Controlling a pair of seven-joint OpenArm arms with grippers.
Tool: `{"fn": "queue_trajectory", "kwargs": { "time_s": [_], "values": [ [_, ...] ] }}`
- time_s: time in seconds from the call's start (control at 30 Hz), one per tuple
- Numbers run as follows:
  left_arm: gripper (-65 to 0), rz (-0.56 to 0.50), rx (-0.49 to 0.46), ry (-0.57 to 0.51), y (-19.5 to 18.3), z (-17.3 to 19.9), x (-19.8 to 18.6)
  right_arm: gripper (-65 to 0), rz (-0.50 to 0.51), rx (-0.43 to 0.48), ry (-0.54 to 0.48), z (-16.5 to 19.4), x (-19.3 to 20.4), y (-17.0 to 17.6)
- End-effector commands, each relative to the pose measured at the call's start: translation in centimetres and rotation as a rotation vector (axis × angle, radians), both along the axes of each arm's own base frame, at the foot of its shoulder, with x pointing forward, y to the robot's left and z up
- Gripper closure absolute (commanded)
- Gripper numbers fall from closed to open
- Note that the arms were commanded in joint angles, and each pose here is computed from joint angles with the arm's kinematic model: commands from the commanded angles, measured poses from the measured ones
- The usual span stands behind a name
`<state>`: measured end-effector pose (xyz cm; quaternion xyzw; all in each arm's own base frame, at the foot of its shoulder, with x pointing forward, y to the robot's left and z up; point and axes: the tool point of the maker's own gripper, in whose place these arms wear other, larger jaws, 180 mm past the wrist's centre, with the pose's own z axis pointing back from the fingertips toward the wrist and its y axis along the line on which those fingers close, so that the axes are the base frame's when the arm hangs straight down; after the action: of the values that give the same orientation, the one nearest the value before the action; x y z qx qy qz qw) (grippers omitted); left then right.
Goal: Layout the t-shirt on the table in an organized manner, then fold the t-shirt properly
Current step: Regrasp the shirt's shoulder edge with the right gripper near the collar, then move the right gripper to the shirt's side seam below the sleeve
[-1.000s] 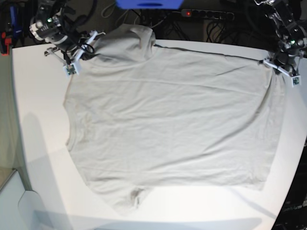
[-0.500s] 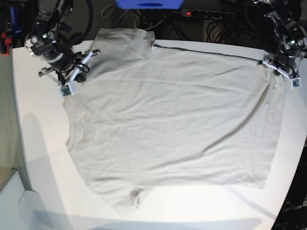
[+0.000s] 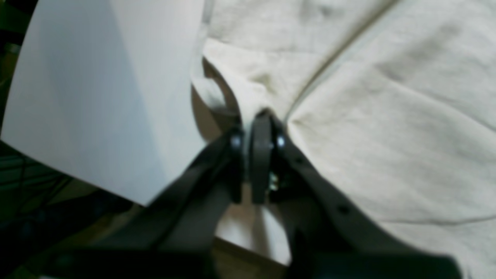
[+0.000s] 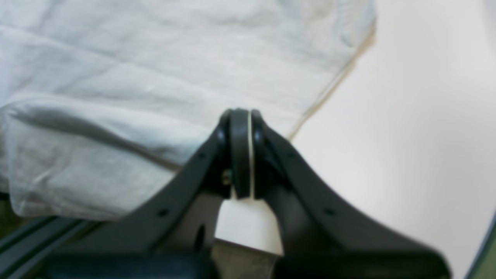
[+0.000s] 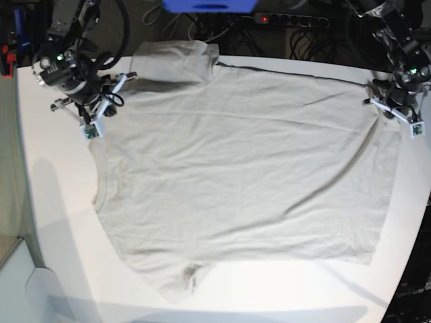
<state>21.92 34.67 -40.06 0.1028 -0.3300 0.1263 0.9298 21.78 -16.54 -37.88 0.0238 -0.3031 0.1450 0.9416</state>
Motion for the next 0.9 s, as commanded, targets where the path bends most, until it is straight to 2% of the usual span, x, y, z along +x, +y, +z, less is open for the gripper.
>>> {"fn": "queue_trajectory", "kwargs": {
  "time_s": [0.0, 0.1, 0.33, 0.4, 0.5, 0.63, 0.87],
  "values": [
    [-0.2, -0.003, 0.027, -0.036, 0.7, 1.2, 0.6, -0.1, 0.02, 0.002, -0.041, 1.0, 0.6, 0.2],
    [-0.2, -0.003, 0.027, -0.037, 0.7, 1.2, 0.6, -1.9, 0.014, -0.009, -0.033, 1.0, -0.2, -0.2],
    [-0.2, -0.005, 0.024, -0.035, 0.7, 1.0, 0.6, -23.8, -0.139, -0.072, -0.033, 1.6, -1.7, -5.4],
    [-0.2, -0.005, 0.024, -0.035, 0.7, 1.0, 0.6, -27.9, -0.174, -0.087, -0.013, 1.4, -2.8, -6.6],
    [-0.2, -0.004, 0.022, -0.033, 0.7, 0.9, 0.6, -30.1, -0.187, -0.074, 0.023, 0.6, -4.3, -6.2],
    [-0.2, -0.004, 0.022, -0.035, 0.7, 0.9, 0.6, -30.7, -0.206, -0.012, 0.064, -0.6, -5.7, -4.1],
    [-0.2, -0.006, 0.02, -0.032, 0.6, 0.8, 0.5, -30.6, -0.099, 0.058, 0.077, -1.2, -5.3, 0.5]
  ]
}}
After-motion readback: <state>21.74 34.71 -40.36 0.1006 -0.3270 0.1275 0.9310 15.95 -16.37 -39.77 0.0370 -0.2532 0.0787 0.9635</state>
